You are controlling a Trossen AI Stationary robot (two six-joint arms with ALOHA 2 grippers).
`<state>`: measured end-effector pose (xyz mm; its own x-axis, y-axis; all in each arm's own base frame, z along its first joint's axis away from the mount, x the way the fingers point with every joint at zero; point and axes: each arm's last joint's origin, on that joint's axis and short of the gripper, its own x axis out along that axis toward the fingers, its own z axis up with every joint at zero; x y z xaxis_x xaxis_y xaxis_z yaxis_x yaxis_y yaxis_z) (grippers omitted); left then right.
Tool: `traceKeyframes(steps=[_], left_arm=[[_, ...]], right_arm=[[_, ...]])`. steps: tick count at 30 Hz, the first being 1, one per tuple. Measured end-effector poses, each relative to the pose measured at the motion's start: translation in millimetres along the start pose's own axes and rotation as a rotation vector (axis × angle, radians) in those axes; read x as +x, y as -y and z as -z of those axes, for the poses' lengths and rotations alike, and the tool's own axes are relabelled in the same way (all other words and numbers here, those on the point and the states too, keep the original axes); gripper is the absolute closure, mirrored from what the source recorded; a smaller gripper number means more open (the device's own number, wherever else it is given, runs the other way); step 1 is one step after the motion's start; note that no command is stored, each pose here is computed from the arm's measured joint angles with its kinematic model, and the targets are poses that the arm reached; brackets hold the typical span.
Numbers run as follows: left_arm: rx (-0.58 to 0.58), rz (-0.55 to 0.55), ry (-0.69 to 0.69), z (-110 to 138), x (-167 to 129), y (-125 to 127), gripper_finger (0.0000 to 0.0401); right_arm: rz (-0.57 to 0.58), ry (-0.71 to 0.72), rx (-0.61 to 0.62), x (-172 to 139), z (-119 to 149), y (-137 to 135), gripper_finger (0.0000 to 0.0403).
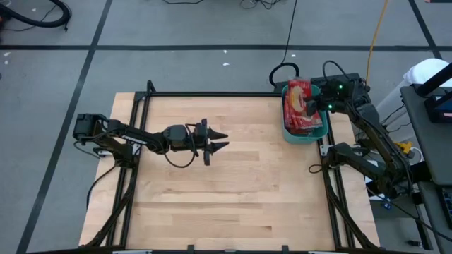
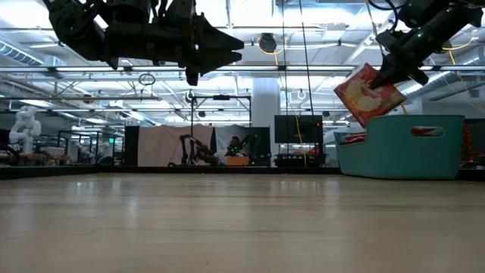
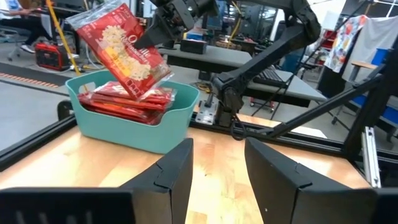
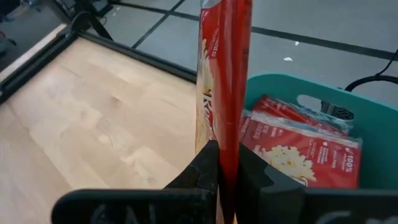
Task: Sort popcorn bags into baskets
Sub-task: Put the red popcorn bag into the green bin
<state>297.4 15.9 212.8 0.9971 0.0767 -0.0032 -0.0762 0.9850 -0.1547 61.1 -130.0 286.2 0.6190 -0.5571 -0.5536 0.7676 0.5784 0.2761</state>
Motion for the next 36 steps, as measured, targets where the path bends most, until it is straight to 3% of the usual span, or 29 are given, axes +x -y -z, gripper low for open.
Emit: traceKeyframes(steps=[9, 16, 25, 30, 36], left_arm=[[0.002, 0.019, -0.004, 1, 0, 3, 0.0258], [0.018, 0.022, -0.005, 1, 0, 4, 0.0262], [0.022, 0.022, -0.004, 1, 0, 4, 0.0256], [0.021, 0.022, -0.004, 1, 0, 4, 0.0256], [0.021, 0.022, -0.003, 1, 0, 4, 0.0256]], right_arm=[[-0.010, -0.068, 0.092, -13, 16, -11, 0.0390], [0.100, -0.024, 0.074, -25, 34, -16, 0.0390], [0.192, -0.045, 0.092, -15, 39, -10, 0.0386], [0.282, -0.059, 0.075, -11, 38, -6, 0.0358], [0.355, -0.089, 0.060, -7, 39, -3, 0.0292]])
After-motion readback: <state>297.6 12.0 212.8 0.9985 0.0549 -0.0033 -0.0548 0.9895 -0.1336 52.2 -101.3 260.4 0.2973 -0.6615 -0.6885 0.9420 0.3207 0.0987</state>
